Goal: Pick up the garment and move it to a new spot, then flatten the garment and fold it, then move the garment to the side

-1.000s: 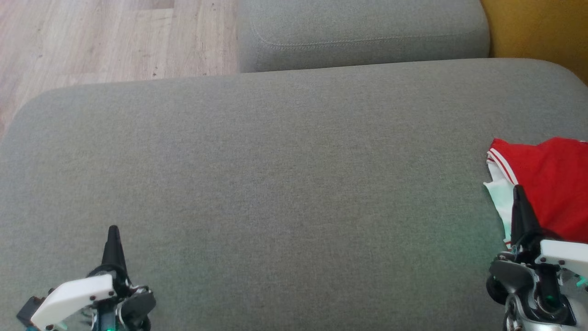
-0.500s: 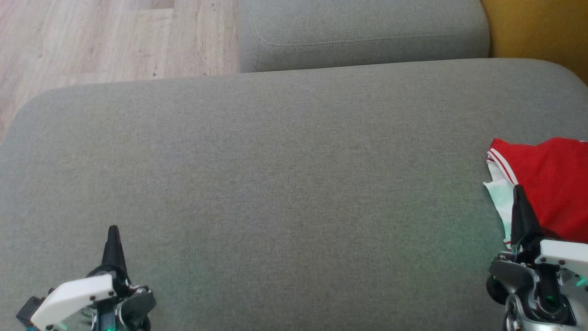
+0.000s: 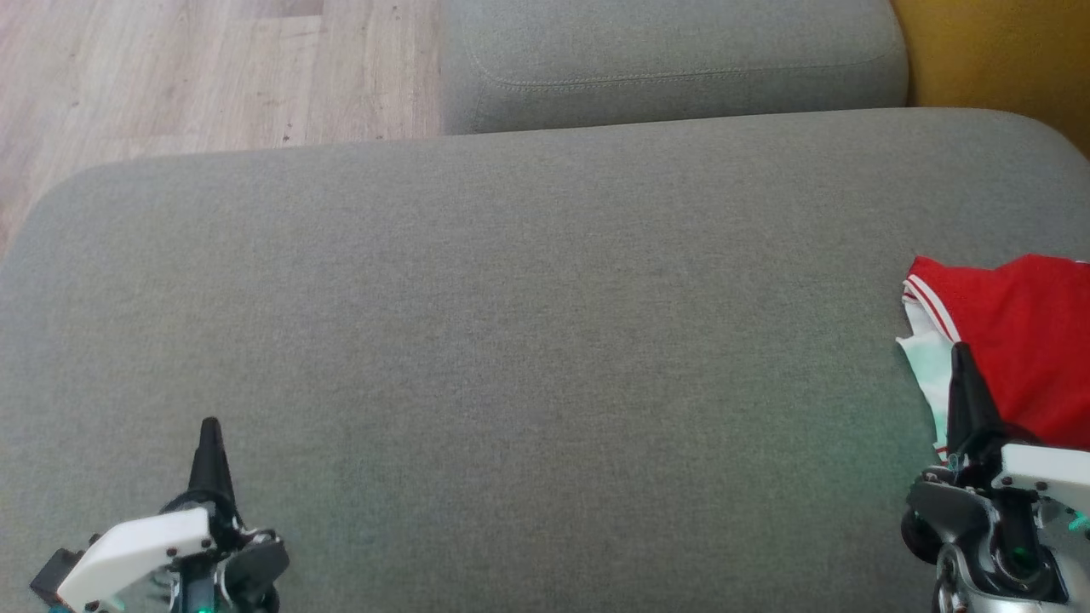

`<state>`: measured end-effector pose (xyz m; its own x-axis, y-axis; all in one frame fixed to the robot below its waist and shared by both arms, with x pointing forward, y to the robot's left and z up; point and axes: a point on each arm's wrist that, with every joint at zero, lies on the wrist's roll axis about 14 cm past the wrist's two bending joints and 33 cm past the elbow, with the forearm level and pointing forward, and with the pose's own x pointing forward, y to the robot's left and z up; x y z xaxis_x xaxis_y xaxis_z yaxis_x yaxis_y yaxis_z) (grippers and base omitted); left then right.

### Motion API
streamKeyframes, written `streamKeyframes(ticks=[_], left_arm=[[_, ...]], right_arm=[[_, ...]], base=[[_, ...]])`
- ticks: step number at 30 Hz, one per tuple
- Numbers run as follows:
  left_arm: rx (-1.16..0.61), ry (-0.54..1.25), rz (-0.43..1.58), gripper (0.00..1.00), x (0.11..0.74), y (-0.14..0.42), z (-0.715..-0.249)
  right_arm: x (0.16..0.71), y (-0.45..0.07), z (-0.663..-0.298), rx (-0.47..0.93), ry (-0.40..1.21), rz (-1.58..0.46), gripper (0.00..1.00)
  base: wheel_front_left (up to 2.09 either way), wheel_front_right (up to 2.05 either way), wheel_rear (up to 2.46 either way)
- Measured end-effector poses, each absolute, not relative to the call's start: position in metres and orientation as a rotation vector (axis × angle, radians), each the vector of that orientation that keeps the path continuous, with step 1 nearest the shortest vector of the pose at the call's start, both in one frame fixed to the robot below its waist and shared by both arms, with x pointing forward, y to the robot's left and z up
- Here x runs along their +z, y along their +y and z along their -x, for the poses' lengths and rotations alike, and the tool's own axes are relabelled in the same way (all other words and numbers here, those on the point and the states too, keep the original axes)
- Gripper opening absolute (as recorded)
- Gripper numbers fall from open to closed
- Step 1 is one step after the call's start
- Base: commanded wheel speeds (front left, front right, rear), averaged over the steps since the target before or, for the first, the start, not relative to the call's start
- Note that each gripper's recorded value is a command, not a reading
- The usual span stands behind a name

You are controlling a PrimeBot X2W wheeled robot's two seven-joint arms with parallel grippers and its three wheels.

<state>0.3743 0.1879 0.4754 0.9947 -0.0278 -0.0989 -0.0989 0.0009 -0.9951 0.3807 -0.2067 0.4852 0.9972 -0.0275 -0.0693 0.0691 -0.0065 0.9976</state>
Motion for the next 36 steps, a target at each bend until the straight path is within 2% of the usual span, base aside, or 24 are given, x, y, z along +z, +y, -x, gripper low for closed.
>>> streamKeyframes(ticks=[36], left_arm=[[0.056,0.100,1.570,0.00,0.4753,0.1879,-0.3743]], right_arm=[[0.4852,-0.2067,-0.3807,-0.076,0.033,-1.576,0.00]], base=[[0.00,0.00,0.00]])
